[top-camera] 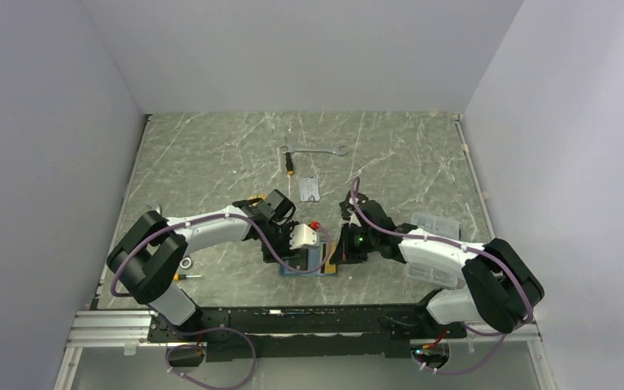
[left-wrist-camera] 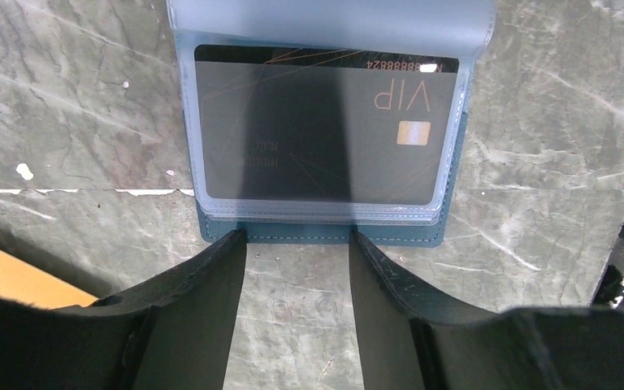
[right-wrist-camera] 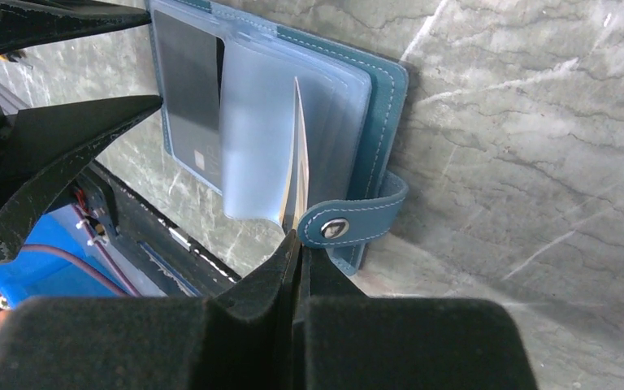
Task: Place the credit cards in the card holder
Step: Turn over the card slot in the card holder.
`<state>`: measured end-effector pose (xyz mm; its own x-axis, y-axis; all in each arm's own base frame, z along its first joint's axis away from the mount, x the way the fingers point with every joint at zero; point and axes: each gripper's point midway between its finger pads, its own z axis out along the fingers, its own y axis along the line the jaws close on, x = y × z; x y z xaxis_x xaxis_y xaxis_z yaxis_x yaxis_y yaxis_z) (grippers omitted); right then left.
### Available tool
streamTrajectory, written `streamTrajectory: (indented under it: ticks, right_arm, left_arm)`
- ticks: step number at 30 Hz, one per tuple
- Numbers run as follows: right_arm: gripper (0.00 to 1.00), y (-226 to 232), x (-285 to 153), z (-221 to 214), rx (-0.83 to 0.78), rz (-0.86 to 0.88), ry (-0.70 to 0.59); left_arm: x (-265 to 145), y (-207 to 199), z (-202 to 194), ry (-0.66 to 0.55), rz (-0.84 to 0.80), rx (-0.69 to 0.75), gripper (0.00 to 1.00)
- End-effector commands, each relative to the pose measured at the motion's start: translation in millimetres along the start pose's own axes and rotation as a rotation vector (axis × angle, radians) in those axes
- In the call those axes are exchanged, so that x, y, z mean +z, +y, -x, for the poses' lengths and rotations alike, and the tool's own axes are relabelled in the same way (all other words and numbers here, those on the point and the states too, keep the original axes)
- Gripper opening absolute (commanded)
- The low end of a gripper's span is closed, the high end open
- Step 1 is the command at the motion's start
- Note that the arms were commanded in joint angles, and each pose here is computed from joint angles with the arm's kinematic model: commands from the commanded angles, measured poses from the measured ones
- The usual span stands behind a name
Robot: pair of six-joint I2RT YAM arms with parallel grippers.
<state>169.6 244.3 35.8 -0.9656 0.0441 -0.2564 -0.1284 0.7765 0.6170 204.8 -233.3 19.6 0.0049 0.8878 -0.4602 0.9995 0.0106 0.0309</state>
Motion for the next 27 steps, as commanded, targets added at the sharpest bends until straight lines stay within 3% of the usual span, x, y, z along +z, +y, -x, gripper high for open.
streamTrajectory:
  ticks: [1,7,14,27]
  right_arm:
    - [0.0,-21,-3,-9,0.031,-0.051,-0.001]
    - [0.0,-30,0,-24,0.059,-0.041,0.034]
    - [0.0,-22,10,-19,0.056,0.008,0.048]
    - [0.0,-25,16,-16,0.087,0.04,0.064]
  left_arm:
    - [3,-3,-9,0.027,0.003,0.034,0.53]
    - [-10,-1,6,-0.016,0.013,0.038,0.53]
    - [-30,6,64,-0.165,-0.038,0.042,0.55]
    - [0,-31,91,-0.163,-0.13,0.192,0.6]
